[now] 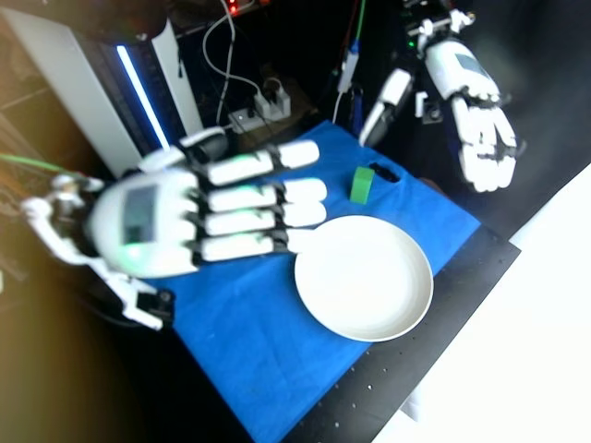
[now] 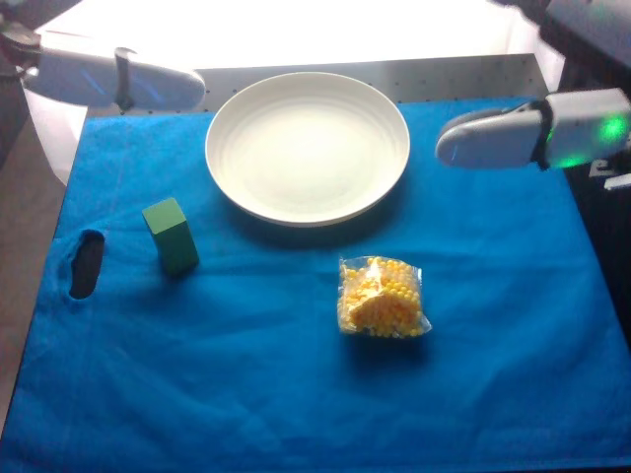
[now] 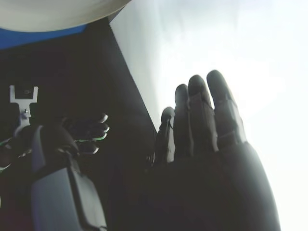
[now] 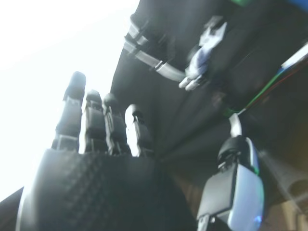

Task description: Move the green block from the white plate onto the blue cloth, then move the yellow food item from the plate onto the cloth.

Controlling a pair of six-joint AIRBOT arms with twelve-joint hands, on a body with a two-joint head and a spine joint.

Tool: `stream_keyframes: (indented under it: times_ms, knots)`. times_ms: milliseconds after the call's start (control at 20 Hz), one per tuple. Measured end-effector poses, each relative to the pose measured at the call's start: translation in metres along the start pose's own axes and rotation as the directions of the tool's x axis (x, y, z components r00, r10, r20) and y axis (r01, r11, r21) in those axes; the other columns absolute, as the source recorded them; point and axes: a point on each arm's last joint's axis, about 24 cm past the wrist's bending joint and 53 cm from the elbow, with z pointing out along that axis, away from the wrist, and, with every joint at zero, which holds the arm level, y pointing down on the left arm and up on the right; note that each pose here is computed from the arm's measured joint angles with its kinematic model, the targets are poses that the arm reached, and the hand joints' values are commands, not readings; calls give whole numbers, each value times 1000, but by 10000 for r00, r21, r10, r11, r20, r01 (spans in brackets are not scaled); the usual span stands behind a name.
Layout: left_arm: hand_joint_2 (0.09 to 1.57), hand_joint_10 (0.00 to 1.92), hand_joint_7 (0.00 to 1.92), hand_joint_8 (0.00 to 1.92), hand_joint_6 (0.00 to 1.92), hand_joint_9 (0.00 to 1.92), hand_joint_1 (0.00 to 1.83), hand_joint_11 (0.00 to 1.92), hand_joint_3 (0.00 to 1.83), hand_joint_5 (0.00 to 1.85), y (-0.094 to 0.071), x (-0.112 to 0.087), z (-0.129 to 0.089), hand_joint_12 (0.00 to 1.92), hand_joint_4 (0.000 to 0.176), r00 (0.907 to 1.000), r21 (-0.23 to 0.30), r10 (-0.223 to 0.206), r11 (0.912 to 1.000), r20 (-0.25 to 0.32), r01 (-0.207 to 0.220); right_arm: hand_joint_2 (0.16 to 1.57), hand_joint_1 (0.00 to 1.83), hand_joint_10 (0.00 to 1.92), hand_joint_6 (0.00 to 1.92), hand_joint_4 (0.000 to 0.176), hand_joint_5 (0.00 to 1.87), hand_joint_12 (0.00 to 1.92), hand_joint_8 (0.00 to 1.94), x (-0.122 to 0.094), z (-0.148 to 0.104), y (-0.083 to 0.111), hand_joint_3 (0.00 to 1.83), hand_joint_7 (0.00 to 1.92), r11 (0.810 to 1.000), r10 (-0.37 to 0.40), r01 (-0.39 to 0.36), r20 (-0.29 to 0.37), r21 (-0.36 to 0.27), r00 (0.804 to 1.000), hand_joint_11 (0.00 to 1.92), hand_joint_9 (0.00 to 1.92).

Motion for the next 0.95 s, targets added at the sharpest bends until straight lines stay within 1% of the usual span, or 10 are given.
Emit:
stream_keyframes:
  times_ms: [150, 250, 350, 450, 500, 600, 750, 800, 850, 950]
  knots:
    - [916, 2, 194, 5, 7, 200, 595, 0, 5, 54, -30, -27, -14, 275, 90, 9962, 1004, 48, 9949, 870, -136, 685, 504, 7, 0, 80, 0, 640, 8, -29, -3, 8, 0, 101, 9992, 237, -202, 1029, -345, 9944, 0, 122]
    - [912, 4, 193, 3, 3, 157, 736, 0, 2, 91, -49, -35, -20, 120, 78, 9919, 1581, 112, 9869, 1263, -312, 661, 468, 1, 0, 58, 0, 744, 3, -48, -9, 15, 0, 130, 9957, 820, -715, 2006, -591, 9762, 2, 149]
    - [930, 4, 207, 1, 3, 178, 749, 0, 4, 101, -67, -36, -27, 87, 111, 9873, 2137, 47, 9761, 1586, -390, 694, 540, 6, 0, 77, 0, 529, 1, -57, -20, 23, 3, 99, 9910, 1118, -883, 2584, -1007, 9595, 0, 97]
    - [935, 3, 263, 1, 1, 246, 765, 0, 1, 108, -82, -35, -36, 228, 96, 9825, 2613, -44, 9642, 1862, -452, 743, 588, 6, 0, 86, 0, 527, 0, -67, -26, 31, 3, 91, 9860, 1291, -894, 3048, -1409, 9436, 0, 118]
    - [930, 1, 259, 0, 1, 229, 758, 0, 0, 123, -87, -35, -44, 329, 105, 9799, 2758, -105, 9601, 1992, -457, 788, 599, 14, 0, 59, 0, 667, 2, -74, -29, 37, 0, 129, 9823, 1398, -884, 3321, -1650, 9329, 0, 173]
    - [979, 1, 185, 1, 0, 189, 737, 0, 8, 77, -96, -41, -66, 263, 66, 9702, 2874, 208, 9534, 2414, -920, 794, 566, 12, 0, 115, 0, 634, 7, -90, -42, 60, 1, 110, 9705, 1588, -723, 3839, -2302, 9096, 0, 160]
    - [968, 9, 246, 8, 3, 239, 723, 0, 0, 142, -108, -69, -92, 279, 68, 9262, 3274, -200, 9381, 3765, -1128, 856, 464, 17, 0, 89, 0, 879, 5, -106, -59, 95, 1, 173, 9396, 1782, -227, 4313, -3416, 8844, 0, 227]
    - [937, 4, 304, 5, 6, 281, 690, 0, 2, 224, -114, -73, -99, 424, 60, 9141, 3456, -226, 9293, 4048, -1300, 861, 497, 16, 0, 109, 0, 898, 10, -109, -61, 99, 1, 191, 9351, 1815, -169, 4375, -3539, 8807, 0, 233]
    - [940, 1, 314, 3, 9, 286, 662, 0, 6, 250, -121, -72, -105, 456, 49, 9083, 3701, -272, 9180, 4174, -1426, 866, 516, 9, 0, 106, 0, 899, 9, -109, -62, 100, 2, 194, 9338, 1853, -175, 4412, -3574, 8781, 0, 219]
    - [931, 9, 388, 10, 11, 329, 628, 0, 0, 348, -130, -65, -108, 458, 29, 9144, 4012, -208, 9025, 4042, -1567, 898, 479, 17, 0, 111, 0, 898, 7, -109, -62, 99, 13, 195, 9362, 1868, -230, 4410, -3507, 8779, 0, 242]
